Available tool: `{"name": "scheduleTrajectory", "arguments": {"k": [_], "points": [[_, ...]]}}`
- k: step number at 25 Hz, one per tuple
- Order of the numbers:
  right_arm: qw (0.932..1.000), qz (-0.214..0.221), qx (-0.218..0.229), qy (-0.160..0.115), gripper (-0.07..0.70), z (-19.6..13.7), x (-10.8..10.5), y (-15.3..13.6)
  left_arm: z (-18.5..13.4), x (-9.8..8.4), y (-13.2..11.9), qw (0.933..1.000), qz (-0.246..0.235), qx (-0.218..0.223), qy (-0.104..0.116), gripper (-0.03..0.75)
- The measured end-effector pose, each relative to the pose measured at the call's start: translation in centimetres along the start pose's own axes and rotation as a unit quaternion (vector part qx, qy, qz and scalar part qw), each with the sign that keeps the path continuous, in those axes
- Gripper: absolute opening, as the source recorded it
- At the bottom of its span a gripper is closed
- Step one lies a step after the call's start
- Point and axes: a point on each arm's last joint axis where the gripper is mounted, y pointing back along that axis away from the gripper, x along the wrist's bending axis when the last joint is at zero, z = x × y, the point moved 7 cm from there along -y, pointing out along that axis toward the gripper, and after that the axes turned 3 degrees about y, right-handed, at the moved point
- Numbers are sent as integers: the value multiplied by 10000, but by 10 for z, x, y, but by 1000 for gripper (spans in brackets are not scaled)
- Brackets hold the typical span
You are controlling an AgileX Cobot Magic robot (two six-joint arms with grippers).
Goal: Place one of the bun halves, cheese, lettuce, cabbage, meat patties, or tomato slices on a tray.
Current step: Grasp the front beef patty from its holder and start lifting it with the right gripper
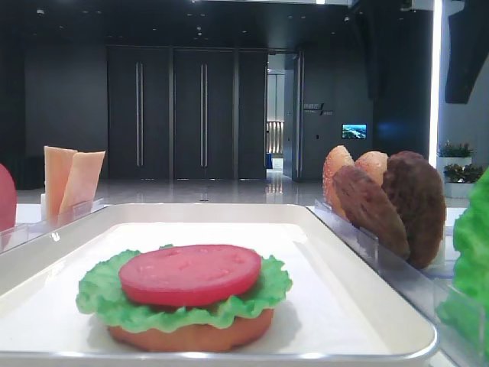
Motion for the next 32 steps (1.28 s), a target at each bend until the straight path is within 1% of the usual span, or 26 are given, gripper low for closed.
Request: {"name": "scheduleTrajectory", "arguments": {"k": [3,4,9,12,16,21,24,28,32], "points": [[9999,13,-50,-146,433,2,1,-1,0,0,0,10000,0,0,0,535],[9997,86,-96,-198,433,3,4,0,0,0,0,10000,0,0,0,535],[9981,437,-412,-143,433,8,25,2,0,0,0,10000,0,0,0,535],[9975,492,-482,-126,433,10,29,2,0,0,0,10000,0,0,0,535],[9980,417,-462,-109,433,12,28,-4,0,0,0,10000,0,0,0,535],[9996,229,-142,-85,433,12,30,-29,0,0,0,10000,0,0,0,535],[9999,111,-41,-18,433,13,29,-39,0,0,0,10000,0,0,0,535],[10000,64,-33,15,433,14,28,-44,0,0,0,10000,0,0,0,535],[9998,126,-152,17,433,18,30,-44,0,0,0,10000,0,0,0,535]]}}
